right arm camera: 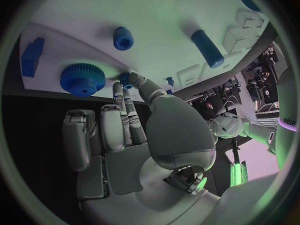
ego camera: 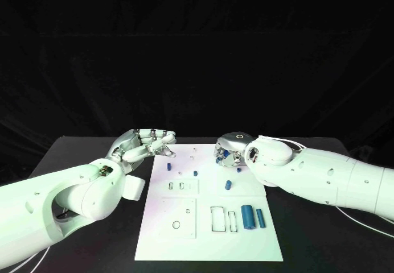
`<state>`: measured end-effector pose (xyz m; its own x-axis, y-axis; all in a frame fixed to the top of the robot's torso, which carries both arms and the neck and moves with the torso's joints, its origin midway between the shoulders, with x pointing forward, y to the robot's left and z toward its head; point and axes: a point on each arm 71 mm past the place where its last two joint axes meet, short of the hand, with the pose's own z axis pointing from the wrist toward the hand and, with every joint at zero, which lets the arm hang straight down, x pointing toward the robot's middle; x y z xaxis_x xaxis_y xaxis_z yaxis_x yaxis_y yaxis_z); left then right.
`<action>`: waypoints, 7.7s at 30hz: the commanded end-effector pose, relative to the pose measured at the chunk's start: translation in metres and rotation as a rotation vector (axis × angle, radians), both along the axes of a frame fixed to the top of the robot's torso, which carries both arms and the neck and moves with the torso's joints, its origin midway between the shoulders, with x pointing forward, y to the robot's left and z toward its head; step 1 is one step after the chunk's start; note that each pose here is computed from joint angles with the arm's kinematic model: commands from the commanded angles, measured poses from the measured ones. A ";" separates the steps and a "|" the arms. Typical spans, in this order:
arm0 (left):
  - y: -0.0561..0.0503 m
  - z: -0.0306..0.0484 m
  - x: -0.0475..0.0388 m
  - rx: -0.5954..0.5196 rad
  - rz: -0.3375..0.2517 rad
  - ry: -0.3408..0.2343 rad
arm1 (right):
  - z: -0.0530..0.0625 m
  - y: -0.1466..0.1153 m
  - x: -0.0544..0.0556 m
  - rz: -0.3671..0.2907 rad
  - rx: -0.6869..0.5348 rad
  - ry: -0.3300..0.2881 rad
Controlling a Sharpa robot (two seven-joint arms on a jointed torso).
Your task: Assemble the parts on the task board
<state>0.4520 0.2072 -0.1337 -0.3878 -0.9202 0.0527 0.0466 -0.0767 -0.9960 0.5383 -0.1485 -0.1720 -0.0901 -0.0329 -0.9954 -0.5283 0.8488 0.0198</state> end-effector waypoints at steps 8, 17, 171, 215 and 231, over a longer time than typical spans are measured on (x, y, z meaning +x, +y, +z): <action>0.001 0.0019 0.0005 -0.006 -0.004 -0.006 | -0.002 0.002 -0.001 0.007 -0.026 -0.006; 0.002 0.0016 0.0014 -0.006 -0.001 -0.003 | 0.000 0.000 0.000 -0.008 -0.010 -0.028; 0.004 0.0052 0.0081 -0.007 0.000 0.006 | 0.007 -0.065 0.016 -0.263 0.185 0.136; 0.005 0.0047 0.0079 -0.003 0.002 0.014 | 0.012 -0.052 0.011 -0.254 0.155 -0.004; 0.006 0.0046 0.0082 -0.002 0.003 0.014 | 0.037 -0.003 -0.018 -0.115 0.237 -0.125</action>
<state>0.4608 0.2155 -0.1303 -0.3656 -0.9293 0.0527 0.0319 -0.0691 -0.9971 0.5222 -0.1568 -0.1395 -0.0151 0.2157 -0.9763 -0.4230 0.8834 0.2017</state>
